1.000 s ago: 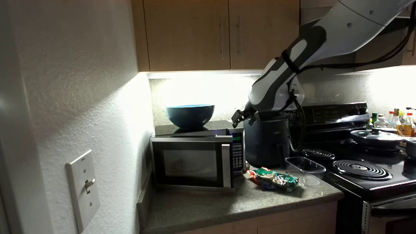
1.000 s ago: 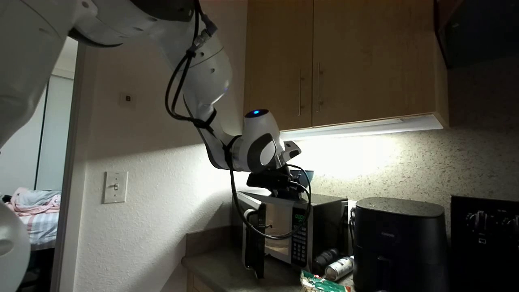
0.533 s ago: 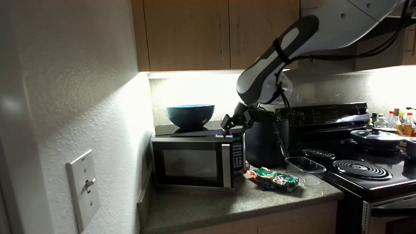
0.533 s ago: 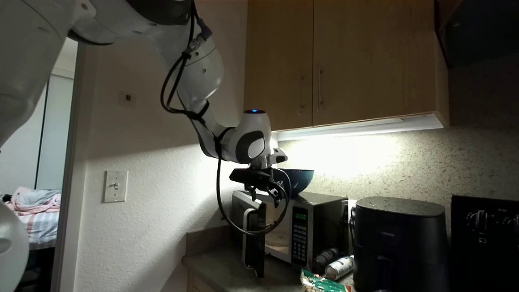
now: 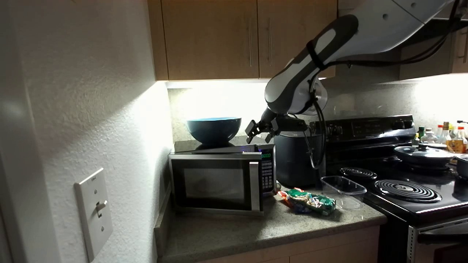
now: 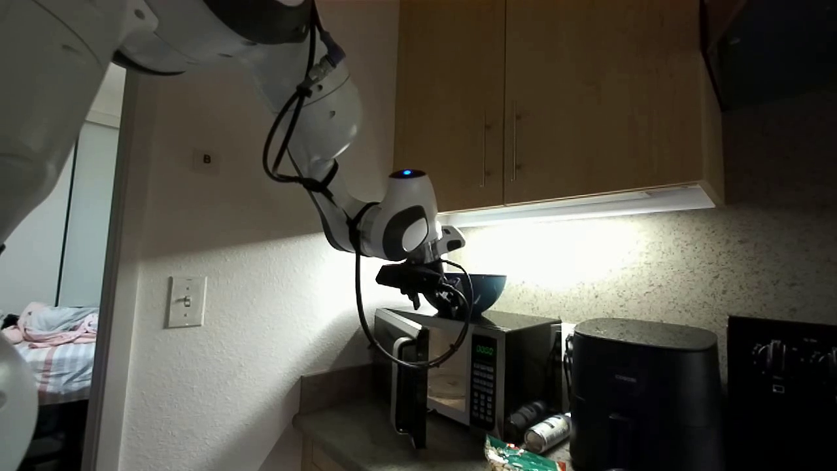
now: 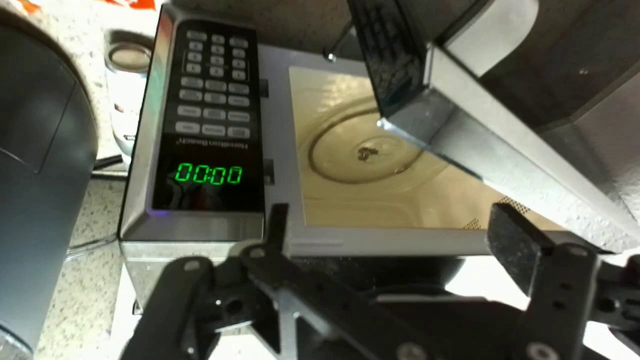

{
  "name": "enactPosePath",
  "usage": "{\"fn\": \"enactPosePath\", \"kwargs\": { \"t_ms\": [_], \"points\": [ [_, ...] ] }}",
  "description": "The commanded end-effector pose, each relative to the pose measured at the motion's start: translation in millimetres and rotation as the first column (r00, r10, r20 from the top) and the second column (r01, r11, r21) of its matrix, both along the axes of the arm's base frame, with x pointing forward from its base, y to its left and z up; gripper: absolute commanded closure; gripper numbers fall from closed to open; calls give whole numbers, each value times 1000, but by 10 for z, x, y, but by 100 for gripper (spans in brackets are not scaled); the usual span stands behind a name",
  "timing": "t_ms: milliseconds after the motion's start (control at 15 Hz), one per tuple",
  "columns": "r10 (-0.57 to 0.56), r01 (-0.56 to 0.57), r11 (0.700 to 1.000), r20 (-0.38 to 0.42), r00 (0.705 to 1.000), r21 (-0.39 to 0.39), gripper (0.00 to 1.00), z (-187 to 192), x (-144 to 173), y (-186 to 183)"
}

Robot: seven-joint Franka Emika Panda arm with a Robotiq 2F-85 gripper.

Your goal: Open the microwave door

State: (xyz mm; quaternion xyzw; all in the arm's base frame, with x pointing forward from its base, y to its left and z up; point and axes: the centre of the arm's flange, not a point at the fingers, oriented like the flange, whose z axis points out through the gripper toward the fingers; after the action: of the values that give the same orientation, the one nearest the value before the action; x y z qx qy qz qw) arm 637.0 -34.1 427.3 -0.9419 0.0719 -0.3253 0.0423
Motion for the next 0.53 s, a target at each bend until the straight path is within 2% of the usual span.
{"fn": "enactPosePath", "kwargs": {
  "t_ms": [0, 467],
  "points": [
    [-14, 17, 999, 73, 997, -52, 0, -98, 95, -90],
    [-33, 32, 995, -7, 999, -98, 0, -505, 206, -254]
  ]
}}
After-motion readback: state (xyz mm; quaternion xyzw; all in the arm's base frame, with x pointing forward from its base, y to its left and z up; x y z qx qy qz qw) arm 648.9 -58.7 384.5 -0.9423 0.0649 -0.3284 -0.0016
